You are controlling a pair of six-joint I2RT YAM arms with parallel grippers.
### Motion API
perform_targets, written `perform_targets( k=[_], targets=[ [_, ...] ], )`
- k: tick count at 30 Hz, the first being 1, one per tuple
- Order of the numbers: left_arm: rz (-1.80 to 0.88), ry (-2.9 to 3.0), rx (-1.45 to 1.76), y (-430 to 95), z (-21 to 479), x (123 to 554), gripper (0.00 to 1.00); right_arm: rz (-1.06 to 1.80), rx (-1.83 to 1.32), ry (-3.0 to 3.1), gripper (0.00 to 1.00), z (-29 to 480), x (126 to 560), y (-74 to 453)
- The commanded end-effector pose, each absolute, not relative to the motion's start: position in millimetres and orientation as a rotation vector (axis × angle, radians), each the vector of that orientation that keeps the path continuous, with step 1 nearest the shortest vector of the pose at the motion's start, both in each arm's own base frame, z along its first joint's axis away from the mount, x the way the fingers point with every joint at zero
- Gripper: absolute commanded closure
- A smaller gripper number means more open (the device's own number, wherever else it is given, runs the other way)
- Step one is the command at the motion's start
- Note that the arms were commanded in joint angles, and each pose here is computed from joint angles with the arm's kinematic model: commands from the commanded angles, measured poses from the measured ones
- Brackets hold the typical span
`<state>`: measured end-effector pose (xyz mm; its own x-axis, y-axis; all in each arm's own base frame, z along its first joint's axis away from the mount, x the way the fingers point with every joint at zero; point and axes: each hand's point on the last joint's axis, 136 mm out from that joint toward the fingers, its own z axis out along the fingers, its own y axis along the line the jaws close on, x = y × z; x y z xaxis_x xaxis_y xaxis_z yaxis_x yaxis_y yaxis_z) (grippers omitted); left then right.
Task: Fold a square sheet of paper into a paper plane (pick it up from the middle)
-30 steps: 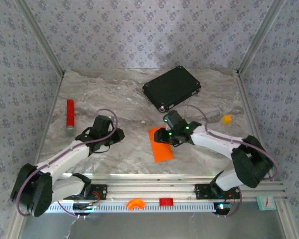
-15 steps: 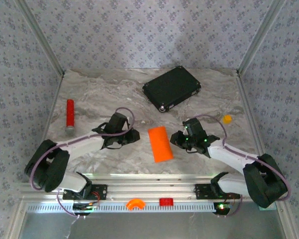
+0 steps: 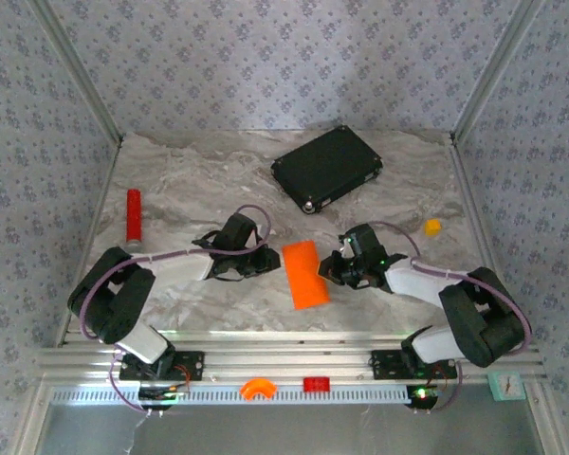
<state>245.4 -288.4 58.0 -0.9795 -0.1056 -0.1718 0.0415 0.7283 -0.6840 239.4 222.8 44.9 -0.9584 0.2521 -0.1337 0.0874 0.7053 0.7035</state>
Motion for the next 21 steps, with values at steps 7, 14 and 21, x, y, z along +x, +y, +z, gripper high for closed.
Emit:
perform_targets(
  k=[7,14,21],
  targets=[
    [-1.195,2.735,-0.032,-308.8,60.7,246.0,0.75,1.077,0.33,2.773,0.91,20.6,238.2,223.7],
    [-1.198,2.77,-0.04,-312.2,51.7,242.7,0.68,1.077,0.439,2.825,0.92,-3.9,227.1,217.4],
    [-1.186,2.806,-0.066,-312.0,42.3,240.3,0.61,1.065,0.489,2.827,0.92,-8.4,225.7,211.4]
  ],
)
